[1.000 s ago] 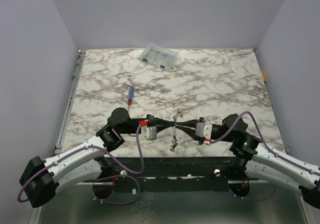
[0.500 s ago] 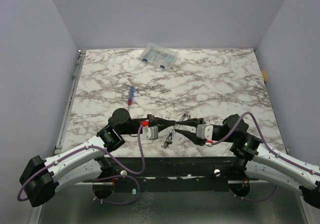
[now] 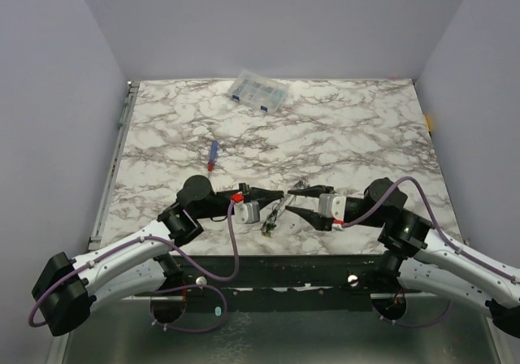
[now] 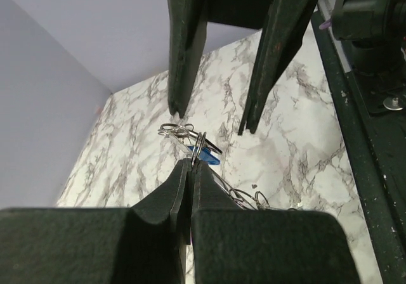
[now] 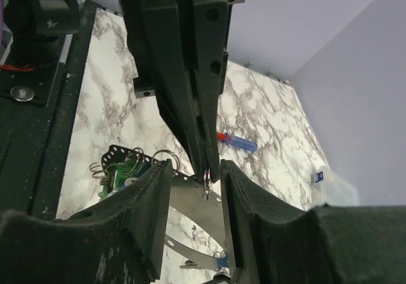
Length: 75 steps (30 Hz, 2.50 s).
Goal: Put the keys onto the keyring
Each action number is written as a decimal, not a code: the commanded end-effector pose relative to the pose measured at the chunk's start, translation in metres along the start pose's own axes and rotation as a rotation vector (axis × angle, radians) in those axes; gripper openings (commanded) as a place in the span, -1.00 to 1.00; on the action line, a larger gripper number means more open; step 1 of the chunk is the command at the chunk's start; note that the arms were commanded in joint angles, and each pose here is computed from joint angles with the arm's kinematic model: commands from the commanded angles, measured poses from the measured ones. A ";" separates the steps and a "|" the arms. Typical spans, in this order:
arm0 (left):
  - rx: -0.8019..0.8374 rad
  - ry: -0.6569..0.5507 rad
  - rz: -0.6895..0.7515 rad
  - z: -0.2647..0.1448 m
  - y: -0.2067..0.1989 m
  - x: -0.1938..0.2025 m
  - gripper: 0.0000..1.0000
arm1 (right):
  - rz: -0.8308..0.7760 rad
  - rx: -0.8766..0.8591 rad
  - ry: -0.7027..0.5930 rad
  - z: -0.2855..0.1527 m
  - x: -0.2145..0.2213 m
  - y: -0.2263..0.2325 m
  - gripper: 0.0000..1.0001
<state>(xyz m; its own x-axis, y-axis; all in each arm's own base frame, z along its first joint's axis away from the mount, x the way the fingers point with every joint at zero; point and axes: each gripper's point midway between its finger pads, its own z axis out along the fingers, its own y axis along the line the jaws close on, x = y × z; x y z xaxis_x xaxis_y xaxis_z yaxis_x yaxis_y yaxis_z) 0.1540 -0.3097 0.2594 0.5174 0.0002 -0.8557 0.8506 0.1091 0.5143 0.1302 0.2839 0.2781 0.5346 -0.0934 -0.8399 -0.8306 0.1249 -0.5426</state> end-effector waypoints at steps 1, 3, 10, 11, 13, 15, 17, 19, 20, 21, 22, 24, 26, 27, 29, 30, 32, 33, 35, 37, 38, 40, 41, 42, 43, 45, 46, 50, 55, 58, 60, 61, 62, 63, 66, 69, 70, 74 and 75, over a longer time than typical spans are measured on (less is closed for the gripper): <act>-0.065 0.044 0.026 0.001 0.016 0.004 -1.00 | 0.040 0.025 0.159 -0.005 0.017 -0.010 -0.10; -0.077 0.061 0.028 0.000 0.019 0.008 -1.00 | 0.055 0.041 0.218 -0.005 0.026 -0.013 -0.09; -0.099 0.113 0.025 -0.001 0.023 0.018 -1.00 | 0.113 0.057 0.383 0.002 0.059 -0.019 -0.07; -0.101 0.117 0.026 -0.001 0.024 0.019 -1.00 | 0.118 0.051 0.395 0.003 0.061 -0.019 -0.07; -0.100 0.126 0.027 -0.001 0.024 0.021 -1.00 | 0.122 0.045 0.413 0.006 0.065 -0.019 -0.07; -0.097 0.130 0.031 -0.001 0.023 0.021 -1.00 | 0.120 0.049 0.413 0.008 0.066 -0.020 -0.07; -0.099 0.138 0.032 -0.001 0.024 0.023 -1.00 | 0.114 0.053 0.409 0.010 0.066 -0.022 -0.07; -0.094 0.146 0.034 -0.001 0.023 0.024 -1.00 | 0.111 0.047 0.412 0.011 0.066 -0.022 -0.09; -0.091 0.148 0.033 -0.001 0.023 0.024 -1.00 | 0.110 0.043 0.413 0.012 0.067 -0.022 -0.10; -0.092 0.150 0.032 -0.001 0.023 0.025 -1.00 | 0.109 0.042 0.415 0.013 0.067 -0.022 -0.13; -0.092 0.152 0.030 0.000 0.023 0.026 -1.00 | 0.111 0.040 0.417 0.013 0.067 -0.022 -0.15; -0.091 0.156 0.029 0.000 0.023 0.026 -1.00 | 0.111 0.037 0.421 0.015 0.068 -0.022 -0.16; -0.089 0.159 0.026 0.000 0.022 0.027 -1.00 | 0.106 0.032 0.423 0.015 0.068 -0.021 -0.18; -0.090 0.161 0.025 0.000 0.022 0.027 -1.00 | 0.103 0.029 0.425 0.016 0.069 -0.020 -0.20; -0.089 0.164 0.024 0.000 0.022 0.028 -1.00 | 0.098 0.026 0.428 0.017 0.070 -0.020 -0.26; -0.088 0.163 0.024 0.000 0.022 0.028 -1.00 | 0.095 0.024 0.430 0.017 0.070 -0.020 -0.29; -0.084 0.162 0.025 0.000 0.021 0.027 -1.00 | 0.089 0.023 0.438 0.017 0.072 -0.020 -0.37; -0.082 0.160 0.025 0.001 0.021 0.027 -1.00 | 0.086 0.021 0.442 0.018 0.074 -0.020 -0.40; -0.081 0.160 0.025 0.001 0.021 0.027 -1.00 | 0.081 0.017 0.451 0.018 0.076 -0.019 -0.45; -0.082 0.159 0.027 0.001 0.021 0.026 -1.00 | 0.076 0.018 0.454 0.018 0.077 -0.019 -0.50; -0.080 0.160 0.026 0.001 0.021 0.027 -1.00 | 0.075 0.022 0.454 0.019 0.078 -0.019 -0.53; -0.075 0.160 0.025 0.001 0.020 0.027 -1.00 | 0.068 0.033 0.450 0.019 0.078 -0.020 -0.61; -0.074 0.162 0.025 0.001 0.020 0.028 -1.00 | 0.065 0.038 0.444 0.020 0.077 -0.021 -0.66; -0.074 0.163 0.025 0.001 0.020 0.028 -1.00 | 0.064 0.041 0.442 0.020 0.078 -0.021 -0.73; -0.073 0.163 0.025 0.001 0.019 0.028 -1.00 | 0.062 0.042 0.441 0.020 0.079 -0.021 -0.80; -0.070 0.160 0.029 0.001 0.019 0.027 -1.00 | 0.054 0.050 0.433 0.019 0.079 -0.021 -0.98; -0.063 0.154 0.035 0.001 0.018 0.026 -1.00 | 0.048 0.057 0.425 0.019 0.078 -0.022 -0.99; -0.053 0.127 0.054 0.000 0.016 0.019 -0.50 | 0.004 0.127 0.367 0.013 0.068 -0.032 -0.99; -0.084 0.070 0.072 -0.004 0.018 0.005 -0.20 | -0.037 0.207 0.221 0.003 0.041 -0.039 -0.99; -0.068 0.051 0.069 -0.003 0.015 0.002 -0.19 | -0.046 0.219 0.131 -0.003 0.028 -0.034 -0.99; -0.045 0.038 0.064 -0.002 0.011 0.001 -0.19 | -0.050 0.218 0.068 -0.005 0.018 -0.031 -0.99; -0.032 0.029 0.062 -0.001 0.009 0.000 -0.19 | -0.056 0.214 0.037 -0.007 0.013 -0.028 -1.00; -0.021 0.021 0.060 0.000 0.007 -0.001 -0.19 | -0.061 0.208 0.003 -0.007 0.007 -0.026 -0.99; -0.010 0.011 0.060 0.000 0.005 -0.003 -0.19 | -0.061 0.209 -0.024 -0.008 0.003 -0.024 -0.99; 0.021 -0.019 0.060 0.001 -0.001 -0.008 -0.20 | -0.053 0.201 -0.055 -0.008 -0.001 -0.021 -0.99; 0.057 -0.051 0.062 0.001 -0.008 -0.014 -0.20 | -0.050 0.198 -0.074 -0.007 -0.003 -0.020 -0.99; 0.070 -0.059 0.061 0.002 -0.011 -0.015 -0.21 | -0.049 0.201 -0.081 -0.007 -0.004 -0.020 -0.99; 0.106 -0.081 0.054 0.002 -0.017 -0.019 -0.23 | -0.049 0.194 -0.093 -0.006 -0.007 -0.020 -0.99; 0.112 -0.084 0.052 0.003 -0.018 -0.019 -0.23 | -0.049 0.192 -0.095 -0.005 -0.007 -0.020 -0.99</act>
<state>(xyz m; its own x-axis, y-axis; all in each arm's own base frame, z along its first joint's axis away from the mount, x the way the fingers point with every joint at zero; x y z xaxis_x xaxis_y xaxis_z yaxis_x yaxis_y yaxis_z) 0.1470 -0.3112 0.2650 0.5668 -0.0150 -0.8237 0.8222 0.0735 0.5644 0.1512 0.2734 0.2665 0.5508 -0.1158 -0.8265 -0.7763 0.2926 -0.5583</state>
